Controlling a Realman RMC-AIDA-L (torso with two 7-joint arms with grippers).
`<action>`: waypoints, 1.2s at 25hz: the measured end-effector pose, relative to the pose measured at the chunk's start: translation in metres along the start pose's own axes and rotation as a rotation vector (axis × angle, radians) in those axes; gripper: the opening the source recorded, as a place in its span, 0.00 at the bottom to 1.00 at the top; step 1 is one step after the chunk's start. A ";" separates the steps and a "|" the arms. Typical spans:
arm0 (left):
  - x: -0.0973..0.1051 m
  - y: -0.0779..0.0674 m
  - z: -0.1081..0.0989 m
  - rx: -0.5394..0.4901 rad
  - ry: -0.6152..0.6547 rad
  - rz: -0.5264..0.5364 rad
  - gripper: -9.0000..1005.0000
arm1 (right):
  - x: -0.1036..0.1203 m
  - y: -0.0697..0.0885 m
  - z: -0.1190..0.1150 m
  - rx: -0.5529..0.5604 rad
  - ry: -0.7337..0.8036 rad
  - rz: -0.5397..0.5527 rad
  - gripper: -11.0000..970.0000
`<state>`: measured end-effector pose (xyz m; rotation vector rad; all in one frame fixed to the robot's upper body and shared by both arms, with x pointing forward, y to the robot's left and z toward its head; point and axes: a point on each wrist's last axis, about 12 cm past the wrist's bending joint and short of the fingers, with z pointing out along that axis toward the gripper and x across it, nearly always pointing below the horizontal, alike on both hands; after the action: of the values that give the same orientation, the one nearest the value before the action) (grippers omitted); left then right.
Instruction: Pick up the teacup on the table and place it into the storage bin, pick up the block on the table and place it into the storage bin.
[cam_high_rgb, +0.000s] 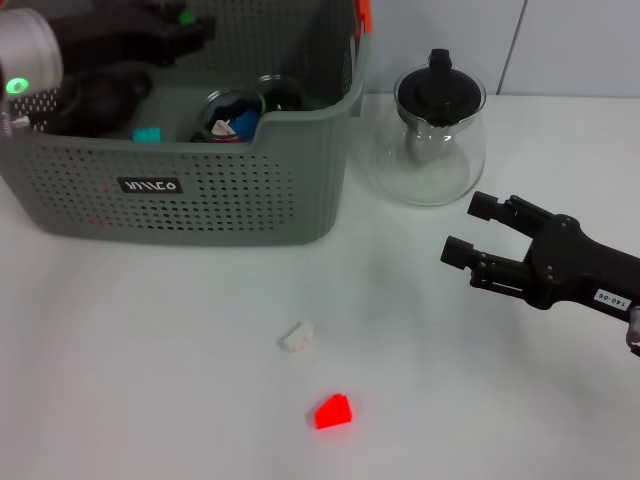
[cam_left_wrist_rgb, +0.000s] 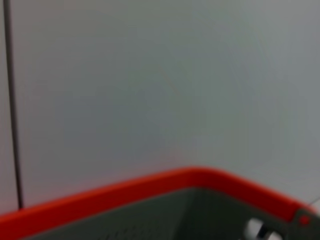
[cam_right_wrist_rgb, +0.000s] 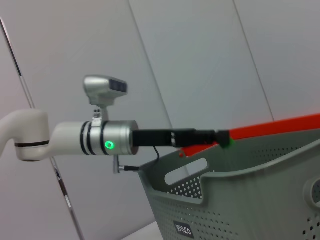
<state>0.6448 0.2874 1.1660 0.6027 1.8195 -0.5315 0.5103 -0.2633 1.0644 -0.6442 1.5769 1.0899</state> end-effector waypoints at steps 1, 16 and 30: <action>0.000 -0.001 0.005 -0.017 0.026 0.003 0.53 | 0.000 0.000 0.000 0.001 0.000 0.000 0.97; -0.003 0.002 0.008 -0.099 -0.035 -0.151 0.58 | -0.002 -0.001 -0.001 0.004 -0.003 -0.003 0.97; 0.048 -0.036 -0.095 0.285 -0.571 -0.168 0.62 | -0.001 -0.001 0.000 0.004 -0.003 -0.008 0.97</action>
<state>0.5398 0.3252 1.1517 0.4284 1.2649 -0.9789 0.5115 -0.2642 1.0653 -0.6456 1.5722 1.0809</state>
